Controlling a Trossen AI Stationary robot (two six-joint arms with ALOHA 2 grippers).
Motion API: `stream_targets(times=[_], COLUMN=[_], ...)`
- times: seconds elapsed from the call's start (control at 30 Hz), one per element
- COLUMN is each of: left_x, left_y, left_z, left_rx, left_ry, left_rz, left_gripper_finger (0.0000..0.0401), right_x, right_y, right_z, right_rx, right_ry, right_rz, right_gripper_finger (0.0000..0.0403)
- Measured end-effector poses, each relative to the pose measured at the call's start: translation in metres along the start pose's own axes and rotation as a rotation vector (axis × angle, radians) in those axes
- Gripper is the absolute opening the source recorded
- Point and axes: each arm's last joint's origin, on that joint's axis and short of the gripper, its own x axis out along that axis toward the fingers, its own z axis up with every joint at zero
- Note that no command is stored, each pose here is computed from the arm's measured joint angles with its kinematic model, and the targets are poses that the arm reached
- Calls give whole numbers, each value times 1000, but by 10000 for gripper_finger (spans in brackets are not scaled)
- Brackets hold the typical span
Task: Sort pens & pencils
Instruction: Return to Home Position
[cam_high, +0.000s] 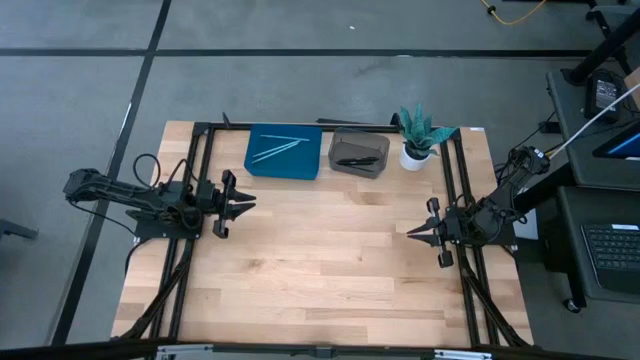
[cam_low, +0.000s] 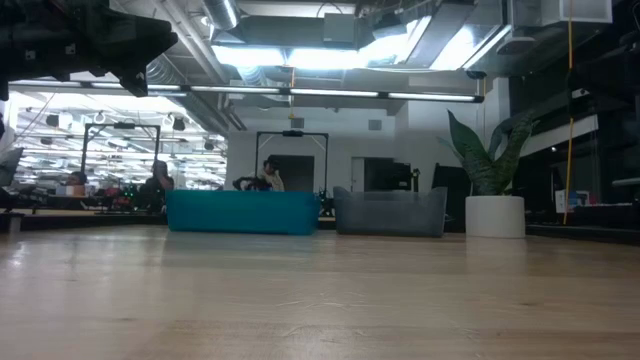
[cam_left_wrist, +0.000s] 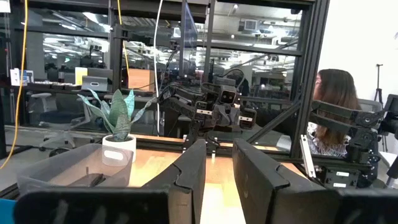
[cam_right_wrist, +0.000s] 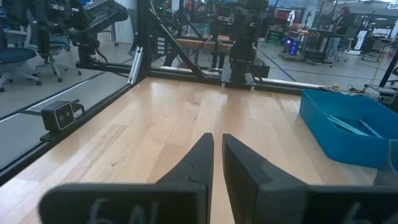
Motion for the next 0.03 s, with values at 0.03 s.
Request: stream_targets(times=[0.03], left_x=[0], left_y=[0], left_z=[0], left_rx=[0], left_ry=[0], left_rz=[0], left_gripper_finger=[74], right_x=[0], right_y=[0], right_z=[0], right_rx=[-2], right_ry=[0], right_rz=[0], right_gripper_finger=[37])
